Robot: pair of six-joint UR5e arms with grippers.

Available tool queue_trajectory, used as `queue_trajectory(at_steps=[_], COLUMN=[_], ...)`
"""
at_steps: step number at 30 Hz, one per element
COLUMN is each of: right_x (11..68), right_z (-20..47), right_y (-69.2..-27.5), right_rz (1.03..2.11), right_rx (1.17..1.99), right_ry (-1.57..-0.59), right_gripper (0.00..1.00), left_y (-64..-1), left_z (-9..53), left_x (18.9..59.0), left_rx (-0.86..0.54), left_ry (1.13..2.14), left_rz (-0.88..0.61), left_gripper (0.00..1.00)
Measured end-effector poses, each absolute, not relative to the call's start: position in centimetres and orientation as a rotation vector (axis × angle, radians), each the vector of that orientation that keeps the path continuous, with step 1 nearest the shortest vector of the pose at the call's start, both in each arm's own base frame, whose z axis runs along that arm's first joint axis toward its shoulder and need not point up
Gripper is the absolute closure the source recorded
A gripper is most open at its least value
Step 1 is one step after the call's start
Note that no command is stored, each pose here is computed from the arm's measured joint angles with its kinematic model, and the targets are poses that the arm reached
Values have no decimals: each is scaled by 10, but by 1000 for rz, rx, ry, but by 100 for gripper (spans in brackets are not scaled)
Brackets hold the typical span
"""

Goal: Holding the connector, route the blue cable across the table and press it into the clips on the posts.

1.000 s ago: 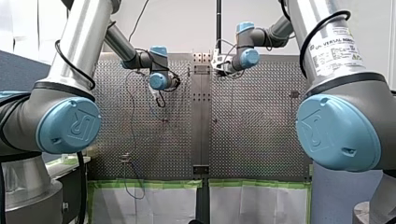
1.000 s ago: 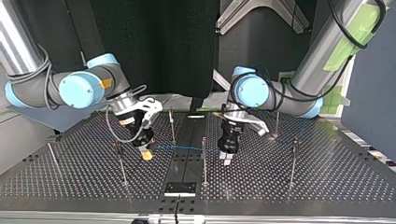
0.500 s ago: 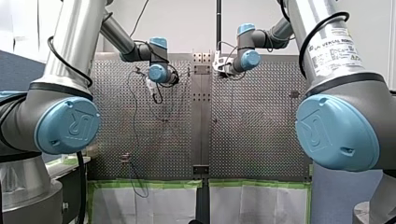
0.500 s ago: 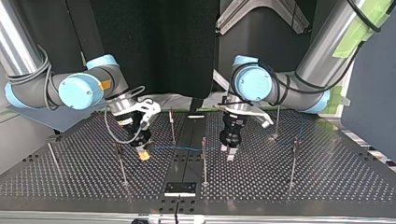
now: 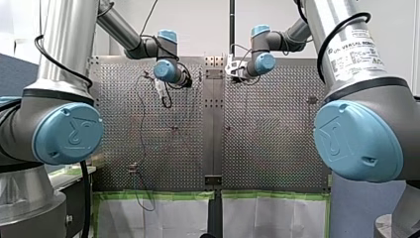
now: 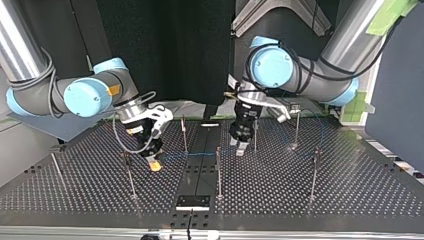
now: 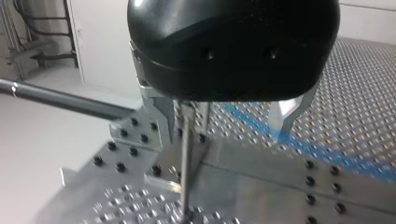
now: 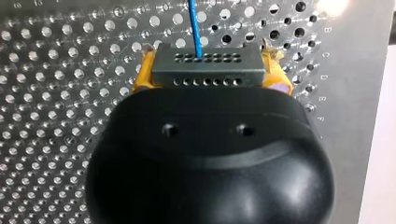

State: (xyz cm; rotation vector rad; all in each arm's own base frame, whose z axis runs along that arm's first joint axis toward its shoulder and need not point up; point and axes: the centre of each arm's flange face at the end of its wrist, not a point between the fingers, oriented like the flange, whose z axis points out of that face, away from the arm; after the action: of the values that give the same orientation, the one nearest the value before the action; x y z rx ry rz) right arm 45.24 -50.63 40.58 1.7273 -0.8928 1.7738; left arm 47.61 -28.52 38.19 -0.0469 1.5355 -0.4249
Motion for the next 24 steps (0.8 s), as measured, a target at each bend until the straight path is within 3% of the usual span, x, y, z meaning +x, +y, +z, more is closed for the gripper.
queue_trajectory(at_steps=[24], right_x=[443], right_z=[406], right_y=[-512], right_rz=[1731], right_rx=[1697], right_ry=[-933], right_gripper=[100], left_y=[-326], left_z=[409], left_x=[431], left_rx=[43], left_ry=[1497], left_rz=[-460], left_gripper=[0])
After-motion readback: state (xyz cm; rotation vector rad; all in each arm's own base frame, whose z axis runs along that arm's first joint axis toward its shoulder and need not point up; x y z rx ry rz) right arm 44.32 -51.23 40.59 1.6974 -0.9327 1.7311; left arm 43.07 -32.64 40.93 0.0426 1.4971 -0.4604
